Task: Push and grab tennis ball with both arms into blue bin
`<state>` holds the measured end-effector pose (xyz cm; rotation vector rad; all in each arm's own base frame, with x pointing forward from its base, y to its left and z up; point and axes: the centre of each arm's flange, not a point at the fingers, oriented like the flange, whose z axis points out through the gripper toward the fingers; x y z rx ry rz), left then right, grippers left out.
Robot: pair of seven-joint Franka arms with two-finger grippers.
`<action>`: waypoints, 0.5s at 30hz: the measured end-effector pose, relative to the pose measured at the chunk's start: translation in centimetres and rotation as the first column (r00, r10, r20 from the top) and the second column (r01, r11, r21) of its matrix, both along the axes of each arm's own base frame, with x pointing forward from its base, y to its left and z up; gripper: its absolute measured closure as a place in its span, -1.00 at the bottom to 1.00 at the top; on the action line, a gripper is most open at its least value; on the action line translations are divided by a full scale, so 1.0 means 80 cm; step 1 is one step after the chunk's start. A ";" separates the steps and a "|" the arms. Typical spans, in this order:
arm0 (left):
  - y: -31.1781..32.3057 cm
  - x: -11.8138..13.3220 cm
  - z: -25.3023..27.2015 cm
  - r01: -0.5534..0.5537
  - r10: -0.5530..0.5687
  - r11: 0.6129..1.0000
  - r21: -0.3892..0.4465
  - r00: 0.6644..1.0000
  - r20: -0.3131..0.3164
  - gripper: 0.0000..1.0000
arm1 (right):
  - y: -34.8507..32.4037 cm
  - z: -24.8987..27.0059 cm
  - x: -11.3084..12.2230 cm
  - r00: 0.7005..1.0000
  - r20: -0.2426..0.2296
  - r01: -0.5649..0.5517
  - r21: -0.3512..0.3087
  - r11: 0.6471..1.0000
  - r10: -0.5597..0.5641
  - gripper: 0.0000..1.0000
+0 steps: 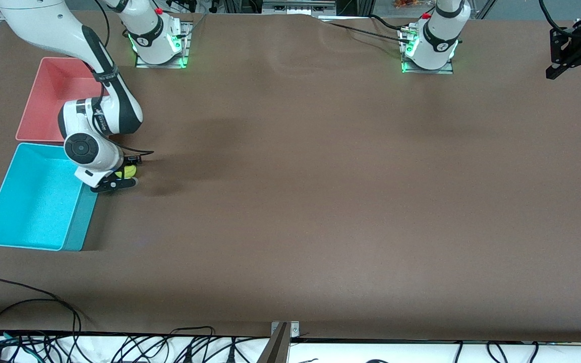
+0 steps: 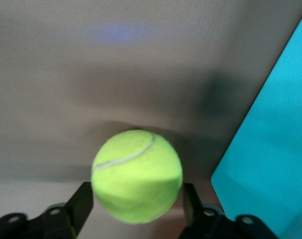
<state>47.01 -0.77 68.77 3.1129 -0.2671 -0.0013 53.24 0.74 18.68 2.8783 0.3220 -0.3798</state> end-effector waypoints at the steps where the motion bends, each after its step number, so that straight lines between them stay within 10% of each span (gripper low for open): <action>1: 0.000 0.000 0.000 -0.002 0.002 1.000 0.000 1.000 0.000 0.98 | 0.000 0.001 0.001 1.000 0.002 0.000 0.000 1.000 0.000 -0.30; 15: 0.010 0.000 0.000 -0.023 0.023 1.000 -0.004 1.000 -0.002 -0.01 | -0.005 0.090 0.050 0.997 -0.034 0.062 -0.035 0.997 -0.063 -0.30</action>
